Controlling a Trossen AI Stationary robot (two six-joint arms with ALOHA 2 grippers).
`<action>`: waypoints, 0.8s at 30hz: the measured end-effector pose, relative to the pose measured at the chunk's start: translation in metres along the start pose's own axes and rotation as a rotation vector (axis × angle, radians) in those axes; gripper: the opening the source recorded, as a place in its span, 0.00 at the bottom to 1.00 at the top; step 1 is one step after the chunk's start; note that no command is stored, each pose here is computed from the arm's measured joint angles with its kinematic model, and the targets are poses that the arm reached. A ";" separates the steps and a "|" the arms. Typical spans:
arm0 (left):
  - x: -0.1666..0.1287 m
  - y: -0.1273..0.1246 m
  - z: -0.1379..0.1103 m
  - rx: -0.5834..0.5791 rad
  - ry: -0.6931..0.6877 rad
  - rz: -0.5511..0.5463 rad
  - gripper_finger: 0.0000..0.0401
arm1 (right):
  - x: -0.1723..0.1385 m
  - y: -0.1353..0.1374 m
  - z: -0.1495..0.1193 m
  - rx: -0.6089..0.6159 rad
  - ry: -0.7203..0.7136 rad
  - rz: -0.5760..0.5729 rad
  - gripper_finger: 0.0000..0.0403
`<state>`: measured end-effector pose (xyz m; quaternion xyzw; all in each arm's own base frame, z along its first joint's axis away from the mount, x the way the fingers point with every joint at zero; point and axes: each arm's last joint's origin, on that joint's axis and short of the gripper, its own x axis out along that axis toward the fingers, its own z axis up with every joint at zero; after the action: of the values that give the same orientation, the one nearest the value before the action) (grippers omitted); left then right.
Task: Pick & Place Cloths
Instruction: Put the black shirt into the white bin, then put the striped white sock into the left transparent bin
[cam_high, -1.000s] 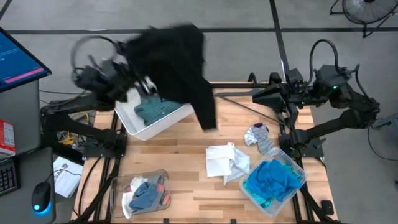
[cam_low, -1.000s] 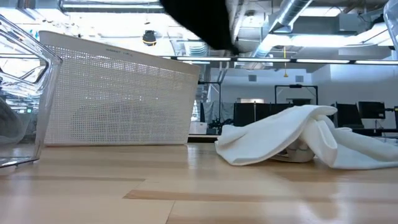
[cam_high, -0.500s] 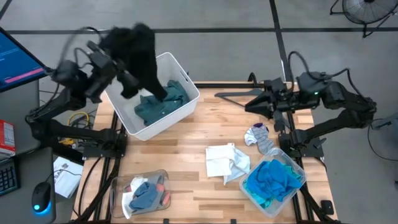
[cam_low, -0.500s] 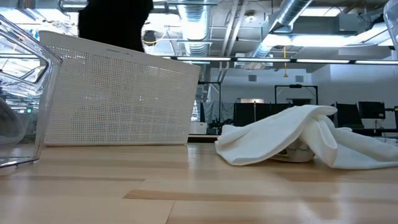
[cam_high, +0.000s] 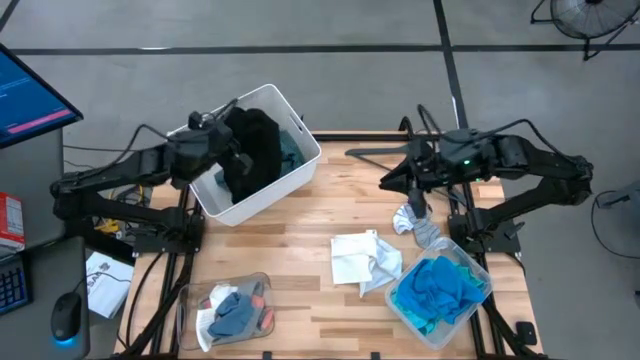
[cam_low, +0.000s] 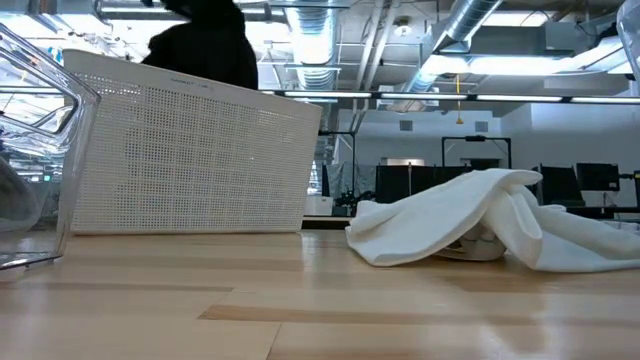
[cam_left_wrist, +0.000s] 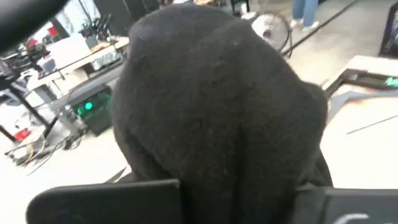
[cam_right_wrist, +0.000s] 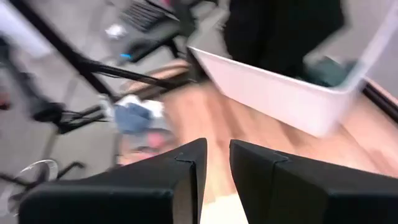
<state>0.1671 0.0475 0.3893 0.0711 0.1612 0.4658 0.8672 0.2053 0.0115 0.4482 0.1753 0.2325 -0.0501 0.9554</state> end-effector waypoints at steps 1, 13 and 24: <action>0.002 -0.002 -0.004 0.008 0.011 0.001 0.16 | 0.003 -0.002 -0.001 0.014 0.014 -0.040 0.17; 0.008 -0.013 -0.025 -0.025 0.084 -0.110 0.54 | 0.035 -0.034 -0.035 0.120 0.424 -0.479 0.22; 0.008 -0.017 -0.035 -0.229 0.178 -0.184 0.80 | 0.076 -0.053 -0.056 0.132 0.735 -0.740 0.54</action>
<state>0.1720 0.0437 0.3502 -0.0848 0.1889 0.4043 0.8909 0.2391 -0.0190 0.3503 0.1472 0.5951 -0.3338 0.7161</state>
